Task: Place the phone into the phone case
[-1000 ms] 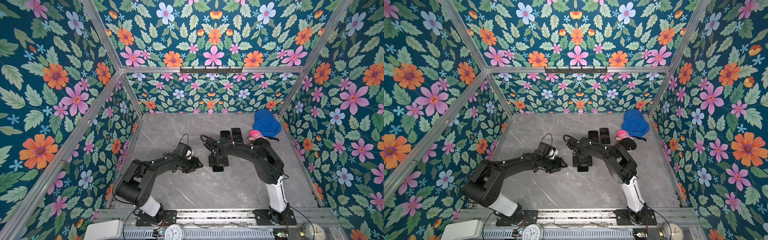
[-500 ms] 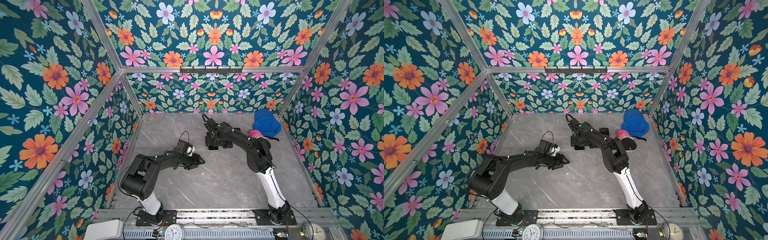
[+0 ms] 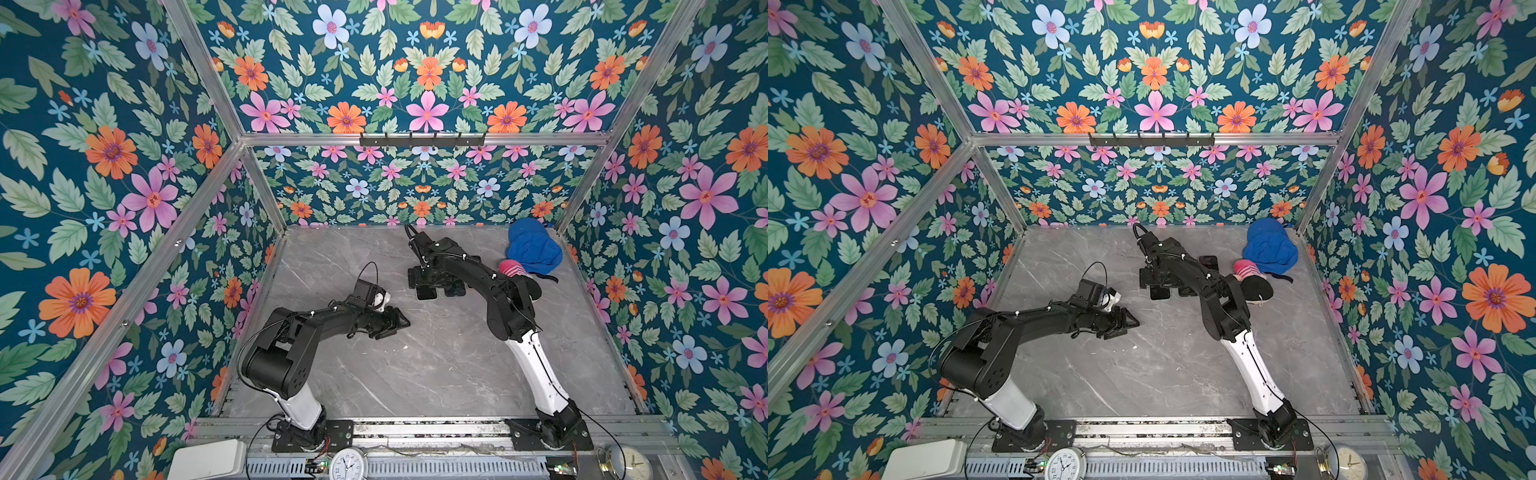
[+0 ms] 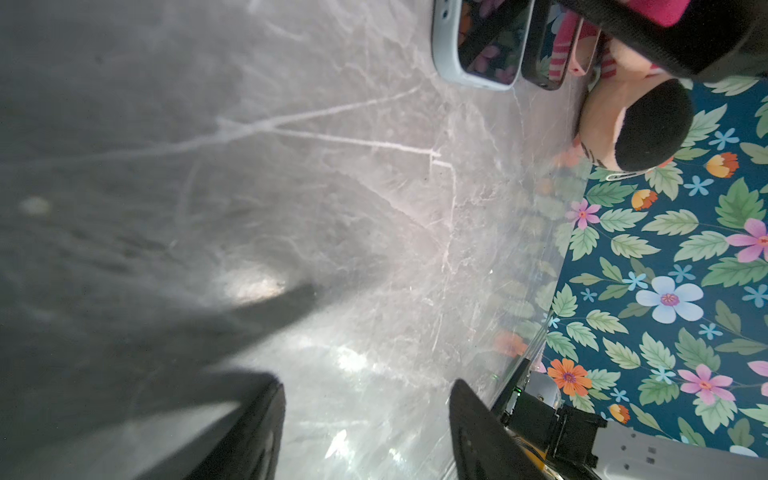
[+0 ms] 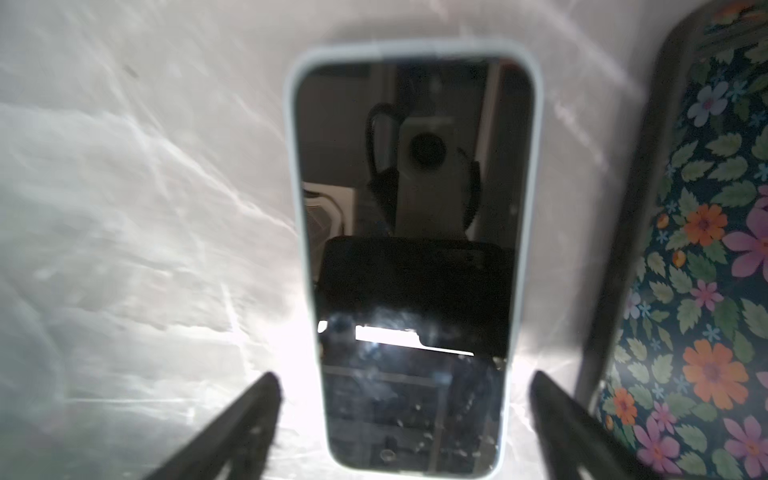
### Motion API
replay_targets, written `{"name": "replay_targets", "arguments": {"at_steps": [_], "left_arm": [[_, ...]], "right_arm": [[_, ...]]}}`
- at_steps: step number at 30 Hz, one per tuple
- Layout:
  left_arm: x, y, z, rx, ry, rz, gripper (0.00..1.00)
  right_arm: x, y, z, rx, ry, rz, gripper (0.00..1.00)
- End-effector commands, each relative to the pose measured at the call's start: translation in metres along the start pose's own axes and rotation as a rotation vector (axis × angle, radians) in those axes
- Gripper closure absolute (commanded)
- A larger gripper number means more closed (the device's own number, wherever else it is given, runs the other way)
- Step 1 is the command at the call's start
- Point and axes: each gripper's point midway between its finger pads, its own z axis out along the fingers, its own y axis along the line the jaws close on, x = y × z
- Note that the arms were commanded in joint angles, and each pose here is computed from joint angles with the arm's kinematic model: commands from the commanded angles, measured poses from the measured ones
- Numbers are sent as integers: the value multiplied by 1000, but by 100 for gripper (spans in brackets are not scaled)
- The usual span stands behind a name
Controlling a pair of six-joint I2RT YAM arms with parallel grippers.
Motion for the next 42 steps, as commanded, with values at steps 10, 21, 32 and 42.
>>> {"name": "replay_targets", "arguments": {"at_steps": [10, 21, 32, 42], "left_arm": [[-31, 12, -40, -238, -162, 152, 28], [-86, 3, -181, -575, -873, 439, 0], [-98, 101, -200, -663, -1082, 523, 1], [-137, 109, -217, -624, -1155, 548, 0]], "right_arm": [[4, -9, -108, -16, -209, -74, 2], [58, -135, -183, 52, -932, -207, 7], [123, -291, -159, 277, -1057, 31, 16], [96, -305, -139, 308, -1007, 30, 1]]}}
